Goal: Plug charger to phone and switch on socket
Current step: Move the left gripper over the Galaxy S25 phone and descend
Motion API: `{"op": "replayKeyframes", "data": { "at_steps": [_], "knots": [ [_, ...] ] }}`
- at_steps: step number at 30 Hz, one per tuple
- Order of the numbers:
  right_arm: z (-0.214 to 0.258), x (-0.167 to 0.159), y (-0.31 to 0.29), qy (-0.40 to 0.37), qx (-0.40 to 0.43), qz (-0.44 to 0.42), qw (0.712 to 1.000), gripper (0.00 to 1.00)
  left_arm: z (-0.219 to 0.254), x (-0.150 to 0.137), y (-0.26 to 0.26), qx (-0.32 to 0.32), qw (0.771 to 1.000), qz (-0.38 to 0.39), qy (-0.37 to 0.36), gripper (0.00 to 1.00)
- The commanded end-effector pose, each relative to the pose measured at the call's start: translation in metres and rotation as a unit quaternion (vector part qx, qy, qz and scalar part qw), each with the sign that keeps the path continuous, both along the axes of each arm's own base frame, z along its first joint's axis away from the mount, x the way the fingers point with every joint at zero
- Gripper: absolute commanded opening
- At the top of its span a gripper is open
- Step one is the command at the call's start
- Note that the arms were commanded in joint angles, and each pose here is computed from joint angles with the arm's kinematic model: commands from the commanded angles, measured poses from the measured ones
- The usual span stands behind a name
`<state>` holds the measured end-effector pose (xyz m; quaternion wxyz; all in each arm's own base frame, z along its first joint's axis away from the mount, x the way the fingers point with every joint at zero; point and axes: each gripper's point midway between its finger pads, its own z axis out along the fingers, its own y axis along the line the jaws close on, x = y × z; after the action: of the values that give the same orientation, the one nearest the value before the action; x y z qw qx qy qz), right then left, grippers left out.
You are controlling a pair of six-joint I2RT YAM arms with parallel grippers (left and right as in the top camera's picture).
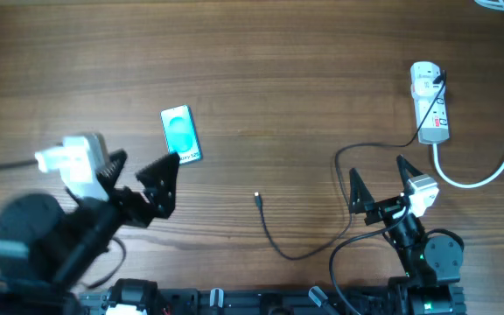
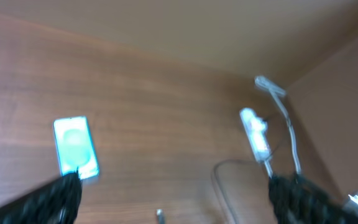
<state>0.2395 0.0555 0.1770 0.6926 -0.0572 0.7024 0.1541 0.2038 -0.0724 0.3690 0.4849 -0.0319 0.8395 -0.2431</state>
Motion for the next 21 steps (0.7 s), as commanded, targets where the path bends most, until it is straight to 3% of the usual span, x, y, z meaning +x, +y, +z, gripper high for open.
{"op": "replayKeyframes", "data": {
  "at_steps": [1, 6, 7, 8, 11, 15, 21],
  "knots": [
    [0.002, 0.0, -0.002, -0.002, 0.009, -0.004, 1.0, 1.0, 0.063, 0.018, -0.005, 0.034, 0.999, -0.026, 0.01, 1.0],
    [0.002, 0.0, -0.002, -0.002, 0.01, -0.004, 1.0, 1.0, 0.081, 0.057, -0.012, 0.031, 0.999, -0.032, 0.015, 0.96],
    [0.002, 0.0, -0.002, -0.002, 0.009, -0.005, 1.0, 1.0, 0.074, 0.066, -0.013, 0.033, 0.999, -0.033, 0.029, 0.15],
    [0.002, 0.0, -0.002, -0.002, 0.009, -0.004, 1.0, 1.0, 0.066, 0.07, -0.013, 0.034, 0.998, -0.033, 0.047, 0.04],
    [0.002, 0.0, -0.002, -0.002, 0.01, -0.004, 1.0, 1.0, 0.026, 0.085, -0.014, 0.043, 0.99, -0.032, 0.131, 0.04],
    [0.002, 0.0, -0.002, -0.002, 0.009, -0.004, 1.0, 1.0, -0.04, 0.095, -0.008, 0.05, 0.958, -0.002, 0.284, 0.04],
    [0.002, 0.0, -0.002, -0.002, 0.009, -0.004, 1.0, 0.99, -0.097, 0.113, 0.007, 0.046, 0.916, 0.09, 0.388, 0.04]
  ]
}}
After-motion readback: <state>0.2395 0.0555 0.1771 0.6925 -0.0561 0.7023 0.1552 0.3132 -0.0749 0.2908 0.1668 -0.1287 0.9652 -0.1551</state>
